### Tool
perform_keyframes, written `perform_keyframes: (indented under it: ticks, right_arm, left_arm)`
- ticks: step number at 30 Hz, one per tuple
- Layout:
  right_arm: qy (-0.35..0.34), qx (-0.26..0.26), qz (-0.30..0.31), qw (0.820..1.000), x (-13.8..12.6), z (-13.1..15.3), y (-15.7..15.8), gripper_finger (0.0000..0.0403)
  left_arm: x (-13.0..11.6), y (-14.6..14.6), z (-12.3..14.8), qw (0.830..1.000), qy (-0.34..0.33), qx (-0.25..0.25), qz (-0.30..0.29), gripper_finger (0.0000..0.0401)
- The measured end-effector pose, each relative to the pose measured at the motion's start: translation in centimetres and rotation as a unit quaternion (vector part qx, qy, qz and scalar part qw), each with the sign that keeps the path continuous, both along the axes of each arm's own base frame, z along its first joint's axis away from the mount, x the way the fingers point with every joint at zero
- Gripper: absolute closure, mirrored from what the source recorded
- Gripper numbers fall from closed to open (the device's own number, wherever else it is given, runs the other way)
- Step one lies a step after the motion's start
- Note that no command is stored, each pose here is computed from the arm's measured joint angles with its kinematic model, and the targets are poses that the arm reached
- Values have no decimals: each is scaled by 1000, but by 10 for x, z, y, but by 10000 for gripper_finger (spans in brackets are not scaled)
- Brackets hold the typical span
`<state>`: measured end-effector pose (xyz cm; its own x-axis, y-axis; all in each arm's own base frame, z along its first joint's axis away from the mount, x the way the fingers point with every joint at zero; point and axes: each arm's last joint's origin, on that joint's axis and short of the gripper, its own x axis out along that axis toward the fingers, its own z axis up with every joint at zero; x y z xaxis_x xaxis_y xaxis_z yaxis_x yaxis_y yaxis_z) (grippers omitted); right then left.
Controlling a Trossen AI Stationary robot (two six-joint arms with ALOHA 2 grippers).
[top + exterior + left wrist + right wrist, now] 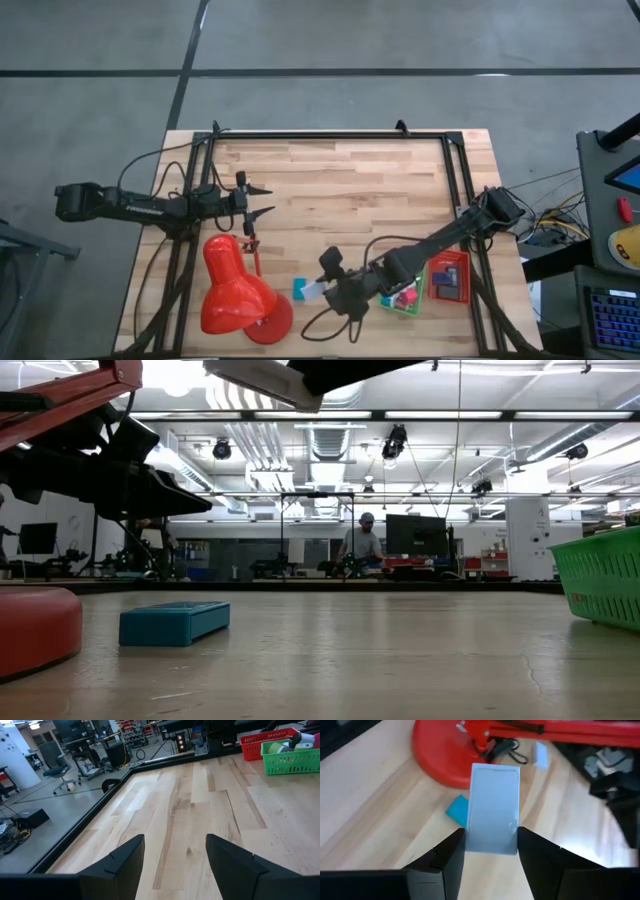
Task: Pick & Place Office items
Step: Put the white digital clock into the red basket
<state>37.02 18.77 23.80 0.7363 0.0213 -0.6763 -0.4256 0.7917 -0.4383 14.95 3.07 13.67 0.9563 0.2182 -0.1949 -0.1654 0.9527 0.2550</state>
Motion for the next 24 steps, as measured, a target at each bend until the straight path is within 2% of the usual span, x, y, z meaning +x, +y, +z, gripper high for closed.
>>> perform_keyframes:
  ticks: [5, 10, 18, 21, 24]
  right_arm:
    - [59, -12, -5, 998, -8, -8, -4, 235]
    - [117, 13, -71, 991, -20, -12, -9, 250]
    - [173, 43, -145, 973, -59, 20, -17, 237]
    - [197, 88, -168, 962, -79, 39, -23, 234]
    - [234, 149, -210, 937, -101, 59, -32, 236]
  left_arm:
    - [0, 0, 0, 1000, 0, 0, 0, 183]
    - [0, 0, 0, 1000, 0, 0, 0, 183]
    - [0, 0, -1, 1000, 4, -1, 0, 183]
    - [0, 0, -1, 1000, 5, -1, 0, 183]
    - [0, 0, -1, 1000, 5, -1, 0, 183]
